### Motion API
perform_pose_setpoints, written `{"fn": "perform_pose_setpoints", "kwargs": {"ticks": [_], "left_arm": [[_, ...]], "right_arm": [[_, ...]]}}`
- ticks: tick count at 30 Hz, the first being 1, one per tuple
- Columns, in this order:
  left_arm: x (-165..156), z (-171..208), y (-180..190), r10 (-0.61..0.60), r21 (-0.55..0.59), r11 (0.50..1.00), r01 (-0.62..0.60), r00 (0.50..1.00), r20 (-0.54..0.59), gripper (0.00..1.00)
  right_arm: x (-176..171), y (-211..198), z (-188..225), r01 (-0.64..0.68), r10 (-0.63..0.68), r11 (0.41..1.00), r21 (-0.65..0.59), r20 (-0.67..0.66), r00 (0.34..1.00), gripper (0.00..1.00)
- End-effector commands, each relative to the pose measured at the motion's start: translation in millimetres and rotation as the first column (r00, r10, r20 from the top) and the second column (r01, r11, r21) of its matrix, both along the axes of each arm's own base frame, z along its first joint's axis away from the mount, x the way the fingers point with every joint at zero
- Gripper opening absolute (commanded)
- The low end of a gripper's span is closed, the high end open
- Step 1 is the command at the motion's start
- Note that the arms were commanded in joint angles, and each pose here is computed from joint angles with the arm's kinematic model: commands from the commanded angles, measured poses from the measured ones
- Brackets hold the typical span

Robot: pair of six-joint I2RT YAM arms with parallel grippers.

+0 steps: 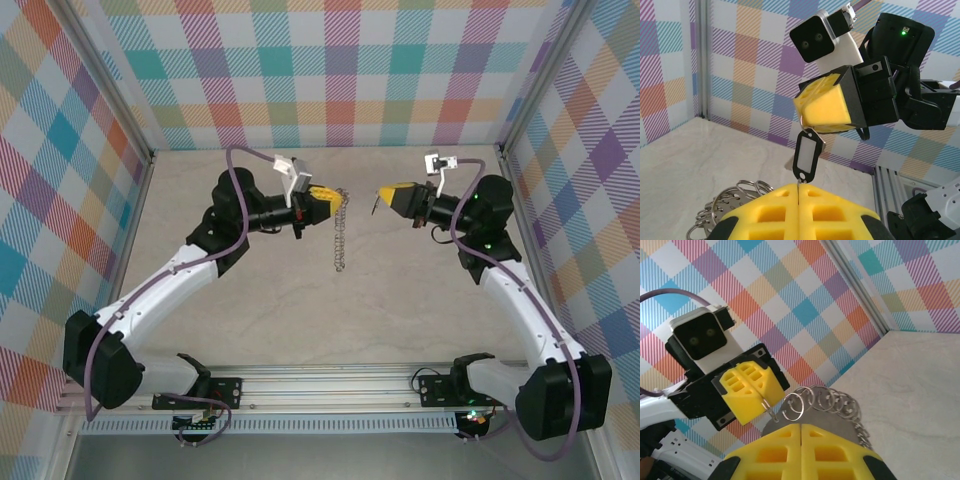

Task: Put the keys on the keyring

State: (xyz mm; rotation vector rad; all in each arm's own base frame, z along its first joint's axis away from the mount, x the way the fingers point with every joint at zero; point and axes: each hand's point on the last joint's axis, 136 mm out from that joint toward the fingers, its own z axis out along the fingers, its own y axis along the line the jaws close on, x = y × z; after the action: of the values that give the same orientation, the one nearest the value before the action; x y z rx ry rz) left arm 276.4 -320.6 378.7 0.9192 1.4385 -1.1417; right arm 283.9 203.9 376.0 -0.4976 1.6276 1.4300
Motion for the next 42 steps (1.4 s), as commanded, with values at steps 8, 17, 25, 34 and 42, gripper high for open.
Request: {"fn": "perform_pose_setpoints", "kwargs": {"ticks": [8, 17, 25, 34, 42], "left_arm": [[-4, 17, -14, -0.050, -0.016, 0.999, 0.051, 0.998, 0.049, 0.00], [1, 20, -14, -0.020, -0.037, 0.999, 0.021, 0.999, 0.030, 0.00], [1, 20, -15, -0.017, -0.052, 0.998, 0.017, 1.000, 0.011, 0.00], [1, 20, -15, -0.015, -0.055, 0.998, 0.016, 1.000, 0.008, 0.00], [-1, 20, -15, -0.018, -0.057, 0.998, 0.019, 1.000, 0.011, 0.00]], "right_arm": [[-21, 15, 16, -0.053, 0.052, 0.998, 0.015, 0.070, 0.996, 0.00], [-28, 44, 8, -0.030, 0.036, 0.998, -0.052, 0.117, 0.993, 0.00], [-23, 45, 6, 0.063, -0.051, 0.996, -0.070, 0.154, 0.987, 0.00], [-18, 35, 13, 0.152, -0.137, 0.986, -0.065, 0.194, 0.971, 0.00], [-15, 42, 16, 0.113, -0.100, 0.992, -0.057, 0.190, 0.977, 0.00]]}}
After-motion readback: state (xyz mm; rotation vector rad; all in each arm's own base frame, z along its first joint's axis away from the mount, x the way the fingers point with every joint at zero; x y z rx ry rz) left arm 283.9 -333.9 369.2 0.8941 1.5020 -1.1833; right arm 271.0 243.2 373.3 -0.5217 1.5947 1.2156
